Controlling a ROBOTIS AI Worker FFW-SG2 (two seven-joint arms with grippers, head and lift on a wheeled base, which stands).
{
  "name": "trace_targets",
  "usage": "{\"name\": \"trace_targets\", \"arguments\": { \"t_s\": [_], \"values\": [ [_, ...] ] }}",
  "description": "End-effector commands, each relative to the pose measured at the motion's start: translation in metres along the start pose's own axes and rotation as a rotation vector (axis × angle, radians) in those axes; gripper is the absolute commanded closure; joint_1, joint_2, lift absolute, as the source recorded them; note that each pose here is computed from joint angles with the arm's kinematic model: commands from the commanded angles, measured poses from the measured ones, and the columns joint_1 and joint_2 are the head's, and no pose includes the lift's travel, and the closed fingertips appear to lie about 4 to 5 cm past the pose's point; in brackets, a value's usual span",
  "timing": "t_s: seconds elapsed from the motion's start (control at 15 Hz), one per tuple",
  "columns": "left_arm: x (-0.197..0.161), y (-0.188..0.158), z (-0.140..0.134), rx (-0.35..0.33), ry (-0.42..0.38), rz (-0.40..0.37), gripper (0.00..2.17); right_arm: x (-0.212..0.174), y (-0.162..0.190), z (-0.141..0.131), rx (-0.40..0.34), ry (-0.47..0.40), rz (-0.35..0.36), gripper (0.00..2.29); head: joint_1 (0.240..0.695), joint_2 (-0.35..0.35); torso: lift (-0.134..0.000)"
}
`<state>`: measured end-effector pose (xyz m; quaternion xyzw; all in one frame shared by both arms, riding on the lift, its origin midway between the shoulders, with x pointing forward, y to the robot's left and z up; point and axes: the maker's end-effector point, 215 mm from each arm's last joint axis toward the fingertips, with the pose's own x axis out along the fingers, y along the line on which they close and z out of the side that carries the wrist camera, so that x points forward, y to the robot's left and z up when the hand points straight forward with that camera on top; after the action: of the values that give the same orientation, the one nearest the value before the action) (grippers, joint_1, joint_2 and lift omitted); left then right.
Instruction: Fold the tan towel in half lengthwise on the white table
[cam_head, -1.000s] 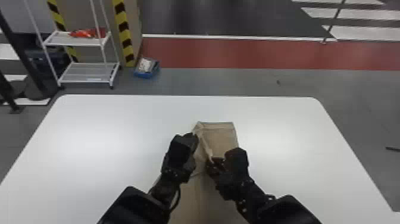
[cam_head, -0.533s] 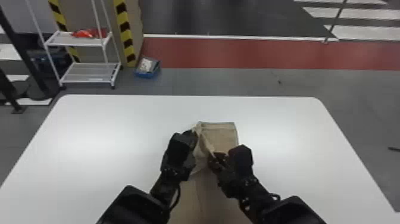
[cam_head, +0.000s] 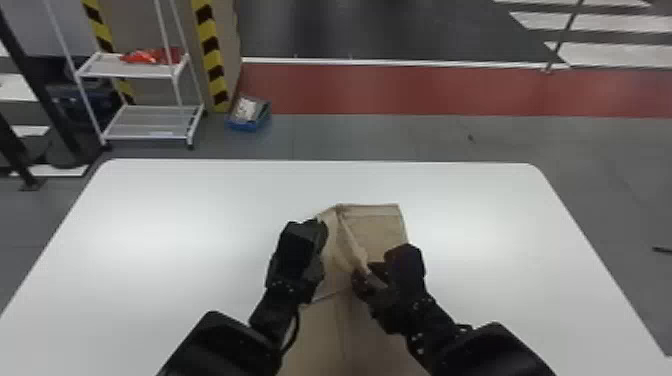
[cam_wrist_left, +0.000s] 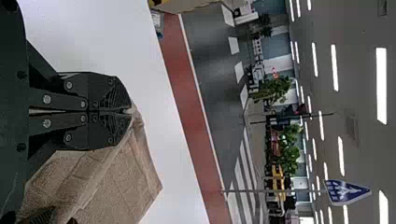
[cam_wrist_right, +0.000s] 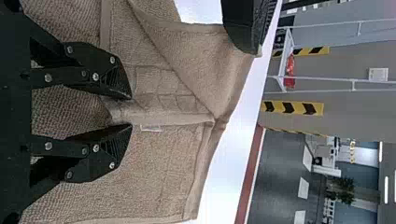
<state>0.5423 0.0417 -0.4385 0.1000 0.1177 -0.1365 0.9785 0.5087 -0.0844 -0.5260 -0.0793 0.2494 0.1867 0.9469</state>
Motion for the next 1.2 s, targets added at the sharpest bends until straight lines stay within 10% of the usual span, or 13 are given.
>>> {"name": "trace_targets", "arguments": {
  "t_s": [0.0,0.8,1.13],
  "values": [
    [0.000,-0.002,0.002,-0.002,-0.002,-0.002,1.25,0.002,0.000,0.000,0.007,0.005,0.002,0.77,0.695,-0.045,-0.057],
    [0.001,-0.004,0.004,0.002,-0.006,-0.008,1.25,-0.001,0.004,0.019,-0.010,-0.011,0.004,0.81,0.695,-0.038,-0.057],
    [0.001,-0.005,0.002,0.003,-0.001,-0.010,1.42,-0.001,0.005,0.013,-0.013,0.010,0.013,1.48,0.695,-0.042,-0.057]
  ]
}}
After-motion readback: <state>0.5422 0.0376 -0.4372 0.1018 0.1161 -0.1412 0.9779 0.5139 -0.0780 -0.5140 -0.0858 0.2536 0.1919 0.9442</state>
